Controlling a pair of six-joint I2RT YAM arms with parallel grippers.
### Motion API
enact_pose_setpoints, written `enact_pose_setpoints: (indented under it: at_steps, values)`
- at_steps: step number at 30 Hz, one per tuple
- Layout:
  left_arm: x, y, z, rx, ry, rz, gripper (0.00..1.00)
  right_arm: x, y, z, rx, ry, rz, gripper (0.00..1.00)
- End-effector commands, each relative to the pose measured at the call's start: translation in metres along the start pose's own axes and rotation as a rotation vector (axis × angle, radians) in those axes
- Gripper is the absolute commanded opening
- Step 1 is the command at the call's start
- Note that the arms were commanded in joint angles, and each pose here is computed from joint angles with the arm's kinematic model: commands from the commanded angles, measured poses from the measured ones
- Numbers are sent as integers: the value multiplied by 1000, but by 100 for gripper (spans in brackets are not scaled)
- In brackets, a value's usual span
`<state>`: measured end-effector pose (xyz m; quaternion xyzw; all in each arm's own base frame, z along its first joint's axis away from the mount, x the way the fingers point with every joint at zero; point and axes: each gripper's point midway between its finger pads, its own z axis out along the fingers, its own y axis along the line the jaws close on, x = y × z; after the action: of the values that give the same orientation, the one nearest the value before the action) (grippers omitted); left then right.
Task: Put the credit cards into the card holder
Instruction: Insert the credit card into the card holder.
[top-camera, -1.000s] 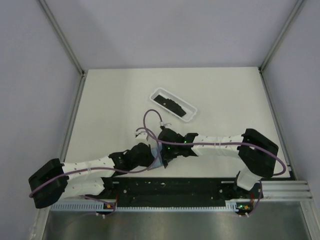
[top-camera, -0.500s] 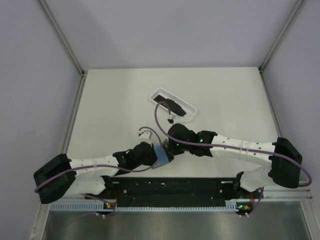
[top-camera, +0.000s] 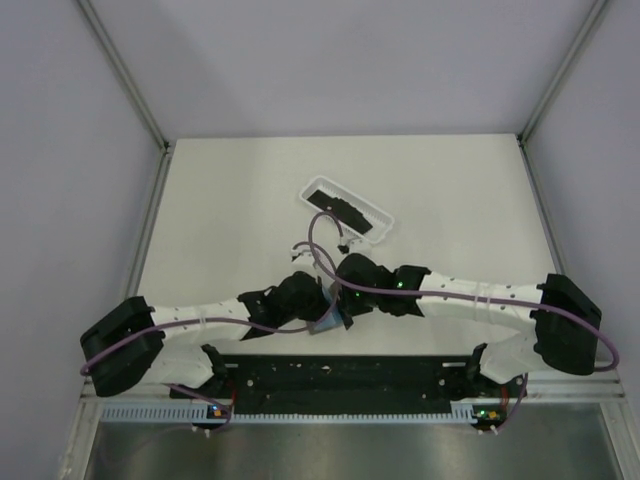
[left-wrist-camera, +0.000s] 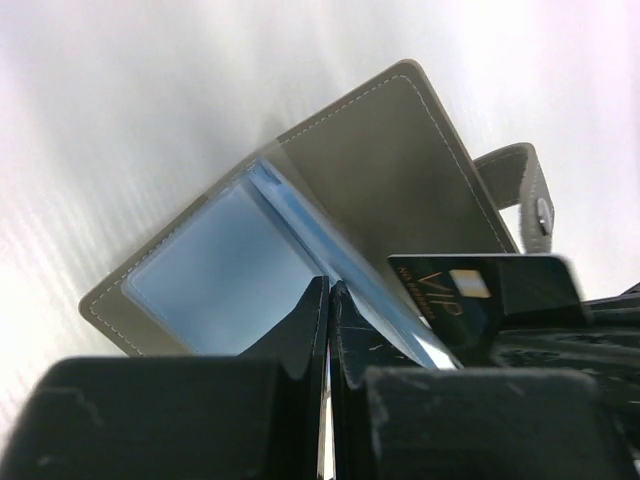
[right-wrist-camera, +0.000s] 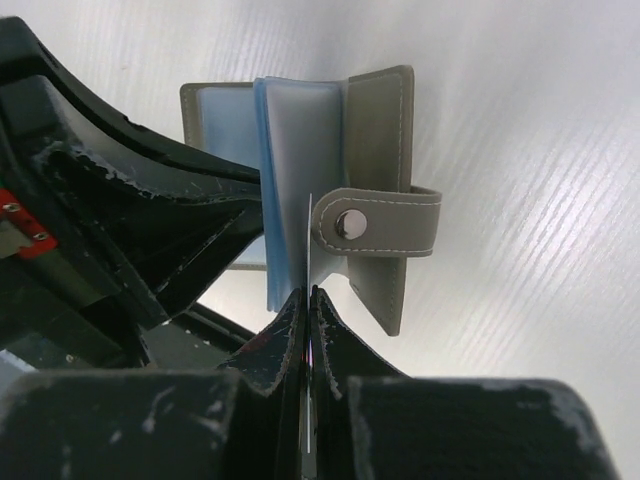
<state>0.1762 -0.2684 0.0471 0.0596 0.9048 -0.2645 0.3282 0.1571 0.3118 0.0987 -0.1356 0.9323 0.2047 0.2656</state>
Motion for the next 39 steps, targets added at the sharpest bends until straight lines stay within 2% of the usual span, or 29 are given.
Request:
enact_pose_setpoints:
  at_steps: [1, 14, 22, 28, 39]
  values:
    - [-16, -23, 8, 55, -25, 21, 0, 8, -8, 5, 37, 4, 11, 0]
    - [4, -30, 37, 82, 44, 4, 0, 8, -24, -14, 47, -38, 53, 0]
    - [8, -27, 39, 75, 51, 1, 0, 6, -9, -40, -83, -57, 77, 0]
    - [8, -28, 40, 75, 51, 1, 0, 12, 11, -39, -198, -20, 52, 0]
    - [9, -23, 37, 68, 52, 4, 0, 14, -6, -2, -5, 31, 5, 0]
